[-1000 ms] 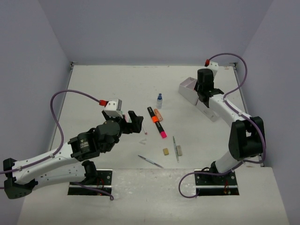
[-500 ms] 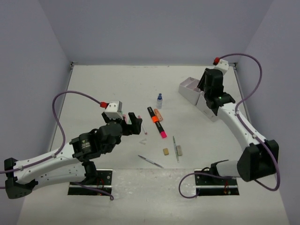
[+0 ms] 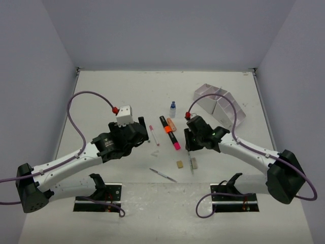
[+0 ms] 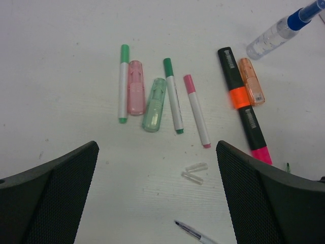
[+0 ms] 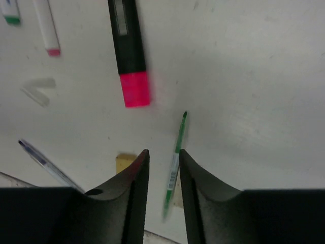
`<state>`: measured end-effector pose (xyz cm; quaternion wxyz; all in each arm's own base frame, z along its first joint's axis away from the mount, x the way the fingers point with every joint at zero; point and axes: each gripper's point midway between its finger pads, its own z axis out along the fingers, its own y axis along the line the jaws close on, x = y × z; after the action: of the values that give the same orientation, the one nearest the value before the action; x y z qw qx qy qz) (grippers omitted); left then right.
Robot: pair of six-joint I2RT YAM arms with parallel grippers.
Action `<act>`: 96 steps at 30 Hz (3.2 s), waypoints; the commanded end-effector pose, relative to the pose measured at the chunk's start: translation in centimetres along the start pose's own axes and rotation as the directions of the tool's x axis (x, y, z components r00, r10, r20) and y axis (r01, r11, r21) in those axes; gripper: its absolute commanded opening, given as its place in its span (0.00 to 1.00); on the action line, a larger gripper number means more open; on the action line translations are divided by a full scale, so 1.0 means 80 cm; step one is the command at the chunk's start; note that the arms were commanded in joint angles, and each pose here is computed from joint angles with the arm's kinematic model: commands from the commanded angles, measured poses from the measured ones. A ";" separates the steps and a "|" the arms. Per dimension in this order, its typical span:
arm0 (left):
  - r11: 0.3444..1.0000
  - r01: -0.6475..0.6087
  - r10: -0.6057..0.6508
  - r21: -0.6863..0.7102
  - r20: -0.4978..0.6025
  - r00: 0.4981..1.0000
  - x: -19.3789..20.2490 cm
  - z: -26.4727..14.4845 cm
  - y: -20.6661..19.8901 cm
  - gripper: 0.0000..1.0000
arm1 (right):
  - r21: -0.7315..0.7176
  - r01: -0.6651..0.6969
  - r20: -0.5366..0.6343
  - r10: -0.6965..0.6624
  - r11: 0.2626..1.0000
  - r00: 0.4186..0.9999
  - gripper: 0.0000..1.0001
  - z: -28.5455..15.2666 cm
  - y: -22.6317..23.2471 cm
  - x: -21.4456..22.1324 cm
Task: Sort the stationery into containers
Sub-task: Place the pen in the storage box, then pick up the pen from the center of the board, then close the pen cap on the pen.
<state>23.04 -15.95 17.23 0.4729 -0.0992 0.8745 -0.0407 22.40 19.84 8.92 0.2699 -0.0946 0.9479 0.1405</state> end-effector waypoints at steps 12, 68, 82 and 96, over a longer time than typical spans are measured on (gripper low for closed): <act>0.999 0.034 -0.034 0.005 -0.034 0.999 0.026 0.002 0.017 1.00 | 0.127 0.010 -0.140 0.008 0.992 0.990 0.24 0.036 -0.001 0.047; 0.976 0.213 -0.215 -0.036 -0.248 0.945 0.082 0.020 -0.039 0.94 | 0.219 0.015 -0.132 0.014 0.976 0.991 0.00 -0.032 -0.003 0.091; 0.952 0.193 -0.279 -0.237 -0.416 0.866 0.159 0.033 -0.065 0.18 | 0.200 -0.004 -0.023 0.009 0.980 1.000 0.00 -0.054 -0.017 0.069; 0.953 0.129 -0.245 -0.275 -0.446 0.861 0.191 0.035 -0.069 0.24 | 0.139 -0.011 0.005 0.010 0.990 1.000 0.00 -0.066 -0.013 0.069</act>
<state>17.73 -24.19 3.77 0.2189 -0.2127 0.9523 -0.0070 15.36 16.99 9.91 0.2681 -0.0710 0.9577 0.0770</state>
